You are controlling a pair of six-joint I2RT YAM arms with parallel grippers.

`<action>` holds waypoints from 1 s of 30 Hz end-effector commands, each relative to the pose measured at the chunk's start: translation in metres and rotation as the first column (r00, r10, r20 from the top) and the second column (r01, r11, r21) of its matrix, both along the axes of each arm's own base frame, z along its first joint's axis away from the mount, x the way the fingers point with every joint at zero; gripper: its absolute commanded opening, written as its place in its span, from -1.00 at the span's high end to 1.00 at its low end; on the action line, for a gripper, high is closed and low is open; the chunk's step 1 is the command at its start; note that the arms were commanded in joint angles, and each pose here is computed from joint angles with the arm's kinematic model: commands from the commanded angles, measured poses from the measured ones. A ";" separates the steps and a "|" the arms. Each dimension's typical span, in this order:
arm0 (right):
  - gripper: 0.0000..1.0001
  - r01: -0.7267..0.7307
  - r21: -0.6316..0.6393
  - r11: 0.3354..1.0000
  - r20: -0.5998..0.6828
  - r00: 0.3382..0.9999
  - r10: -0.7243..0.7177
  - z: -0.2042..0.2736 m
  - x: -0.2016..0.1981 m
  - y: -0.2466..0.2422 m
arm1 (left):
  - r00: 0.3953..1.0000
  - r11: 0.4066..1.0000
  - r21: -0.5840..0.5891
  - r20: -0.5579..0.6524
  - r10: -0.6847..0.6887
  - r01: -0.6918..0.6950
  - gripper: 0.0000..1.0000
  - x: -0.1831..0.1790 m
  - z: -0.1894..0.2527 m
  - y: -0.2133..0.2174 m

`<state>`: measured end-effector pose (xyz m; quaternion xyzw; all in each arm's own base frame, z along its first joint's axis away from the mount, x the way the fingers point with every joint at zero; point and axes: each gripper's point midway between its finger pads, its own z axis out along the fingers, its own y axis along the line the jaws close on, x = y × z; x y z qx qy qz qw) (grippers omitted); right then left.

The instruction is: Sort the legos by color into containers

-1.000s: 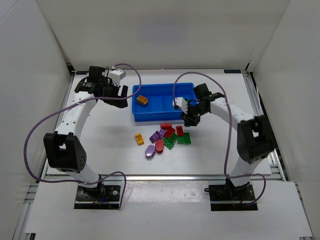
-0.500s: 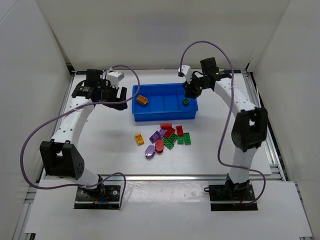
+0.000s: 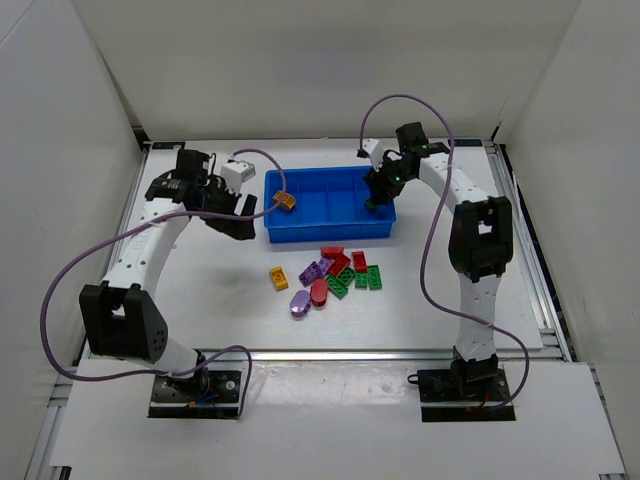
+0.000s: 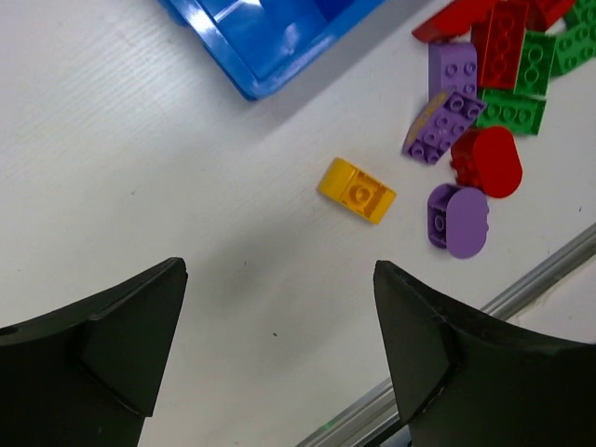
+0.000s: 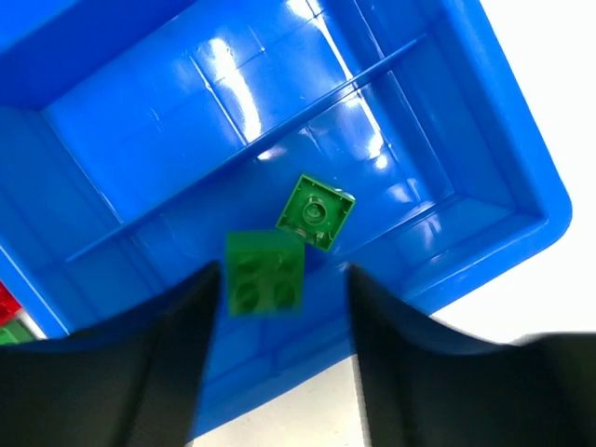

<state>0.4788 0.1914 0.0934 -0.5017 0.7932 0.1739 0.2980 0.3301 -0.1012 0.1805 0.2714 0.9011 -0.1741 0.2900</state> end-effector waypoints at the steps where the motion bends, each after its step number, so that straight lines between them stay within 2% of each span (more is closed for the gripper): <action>1: -0.29 0.012 0.041 0.999 0.033 0.999 -0.014 0.020 0.007 0.009 | 0.994 0.997 0.020 -0.078 -0.072 0.074 -0.83 -0.030 -0.018 0.000; 3: -0.41 0.015 0.057 0.998 0.043 0.999 -0.018 0.027 0.005 0.013 | 0.993 0.999 0.026 -0.115 -0.021 0.024 -0.78 -0.035 -0.024 0.002; 9: -0.52 0.112 0.138 0.984 0.065 0.990 -0.122 0.075 -0.004 0.019 | 0.953 0.985 -0.031 -0.259 0.159 -0.172 -0.71 -0.066 -0.034 -0.011; 15: -0.62 0.224 0.215 0.951 0.055 0.969 -0.240 0.121 -0.031 0.010 | 0.927 0.965 -0.032 -0.287 0.242 -0.262 -0.68 -0.082 -0.030 -0.027; 18: -0.67 0.277 0.221 0.935 0.058 0.953 -0.296 0.134 -0.044 0.001 | 0.893 0.943 -0.033 -0.334 0.301 -0.330 -0.68 -0.087 -0.035 -0.038; 23: -0.72 0.316 0.203 0.927 0.074 0.939 -0.337 0.142 -0.062 -0.015 | 0.810 0.880 0.097 -0.355 0.466 -0.464 -0.63 -0.087 -0.061 -0.035; 24: -0.72 0.324 0.203 0.924 0.073 0.936 -0.344 0.143 -0.066 -0.018 | 0.800 0.871 0.118 -0.353 0.485 -0.476 -0.54 -0.084 -0.066 -0.035; 26: -0.73 0.342 0.207 0.917 0.071 0.929 -0.362 0.144 -0.066 -0.027 | 0.775 0.846 0.161 -0.342 0.532 -0.509 -0.48 -0.081 -0.073 -0.035; 30: -0.73 0.366 0.205 0.908 0.047 0.923 -0.383 0.136 -0.067 -0.038 | 0.774 0.831 0.191 -0.303 0.555 -0.522 -0.50 -0.068 -0.077 -0.045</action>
